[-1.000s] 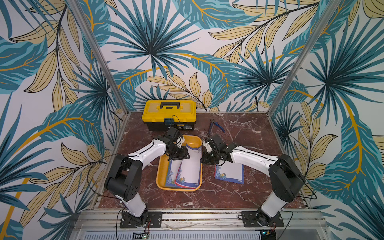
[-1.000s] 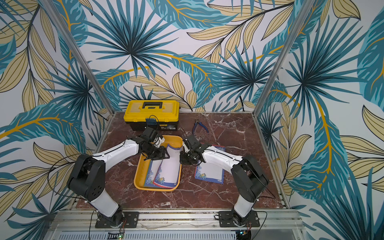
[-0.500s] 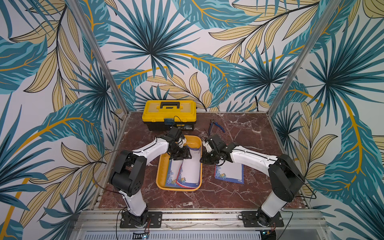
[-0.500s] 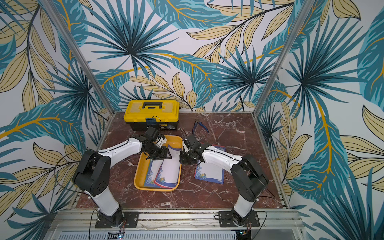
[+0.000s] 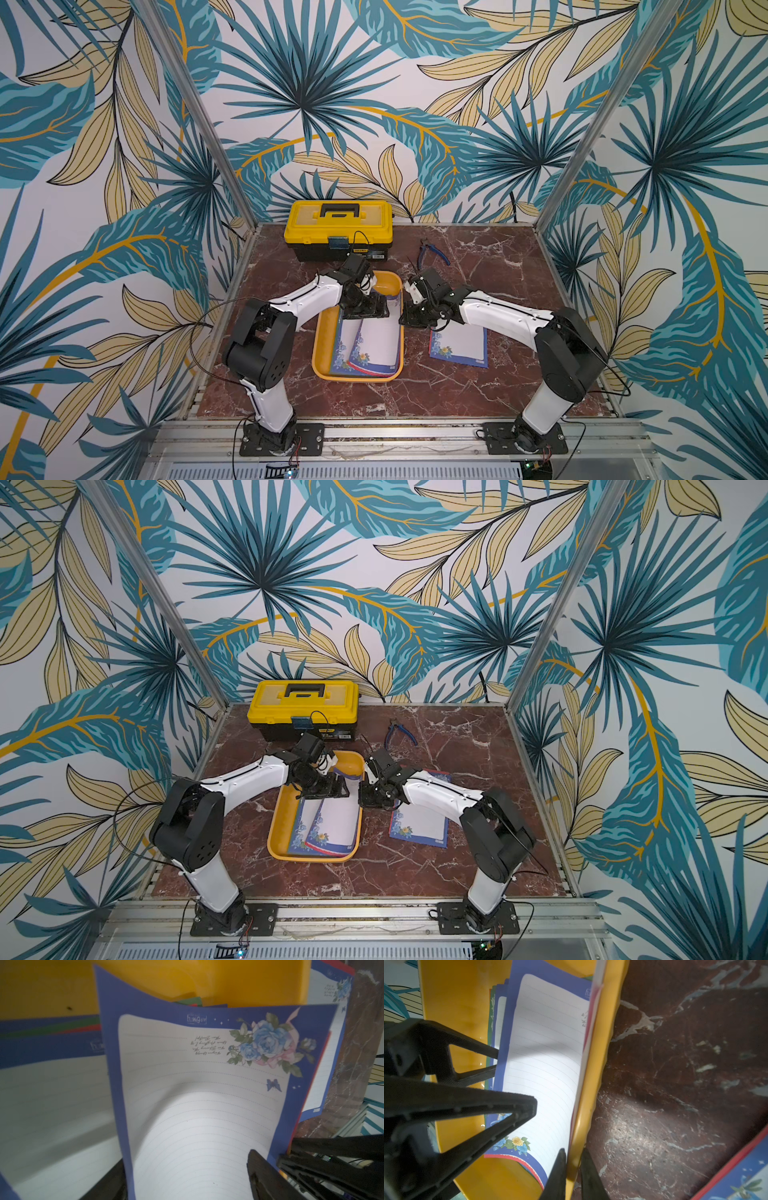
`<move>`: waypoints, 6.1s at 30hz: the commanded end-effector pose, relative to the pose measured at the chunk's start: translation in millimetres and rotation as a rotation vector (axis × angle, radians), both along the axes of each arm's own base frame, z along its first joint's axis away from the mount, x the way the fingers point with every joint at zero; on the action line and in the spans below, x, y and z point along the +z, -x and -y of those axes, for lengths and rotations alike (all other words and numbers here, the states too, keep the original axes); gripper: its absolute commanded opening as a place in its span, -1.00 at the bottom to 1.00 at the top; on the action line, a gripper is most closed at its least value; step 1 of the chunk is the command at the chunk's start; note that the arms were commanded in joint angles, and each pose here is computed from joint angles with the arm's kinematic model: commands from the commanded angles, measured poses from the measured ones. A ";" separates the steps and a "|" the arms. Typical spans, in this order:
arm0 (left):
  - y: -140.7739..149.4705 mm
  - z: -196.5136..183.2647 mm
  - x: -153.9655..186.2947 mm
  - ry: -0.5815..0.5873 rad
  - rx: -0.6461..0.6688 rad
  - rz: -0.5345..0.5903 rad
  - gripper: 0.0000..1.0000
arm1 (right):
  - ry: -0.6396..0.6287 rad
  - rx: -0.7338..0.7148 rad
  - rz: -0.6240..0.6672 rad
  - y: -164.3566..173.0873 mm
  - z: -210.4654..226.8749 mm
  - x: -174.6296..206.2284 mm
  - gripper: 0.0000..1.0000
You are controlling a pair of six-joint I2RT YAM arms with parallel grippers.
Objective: Take out the stationery paper from the storage box
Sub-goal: Pick up the stationery paper from the storage box.
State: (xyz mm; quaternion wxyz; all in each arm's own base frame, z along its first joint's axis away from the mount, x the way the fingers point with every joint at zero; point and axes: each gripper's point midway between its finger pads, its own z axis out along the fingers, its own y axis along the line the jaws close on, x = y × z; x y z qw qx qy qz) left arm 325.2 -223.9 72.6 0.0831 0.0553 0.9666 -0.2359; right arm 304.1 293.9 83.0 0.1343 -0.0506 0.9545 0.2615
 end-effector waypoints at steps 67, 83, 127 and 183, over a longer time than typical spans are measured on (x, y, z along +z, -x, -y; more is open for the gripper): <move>-8.0 -45.5 -23.2 -0.185 0.092 0.033 0.78 | 0.043 0.020 -0.052 6.0 1.2 -19.1 -0.82; -9.3 -47.9 -15.5 -0.184 0.107 0.054 0.70 | 0.040 0.021 -0.053 6.8 1.1 -18.2 -0.86; -5.3 -49.5 -29.5 -0.122 0.117 -0.030 0.39 | 0.039 0.020 -0.056 7.1 1.2 -18.9 -0.87; -6.6 -45.7 -41.8 0.023 0.163 -0.085 0.17 | 0.033 0.017 -0.050 7.3 1.3 -16.6 -0.87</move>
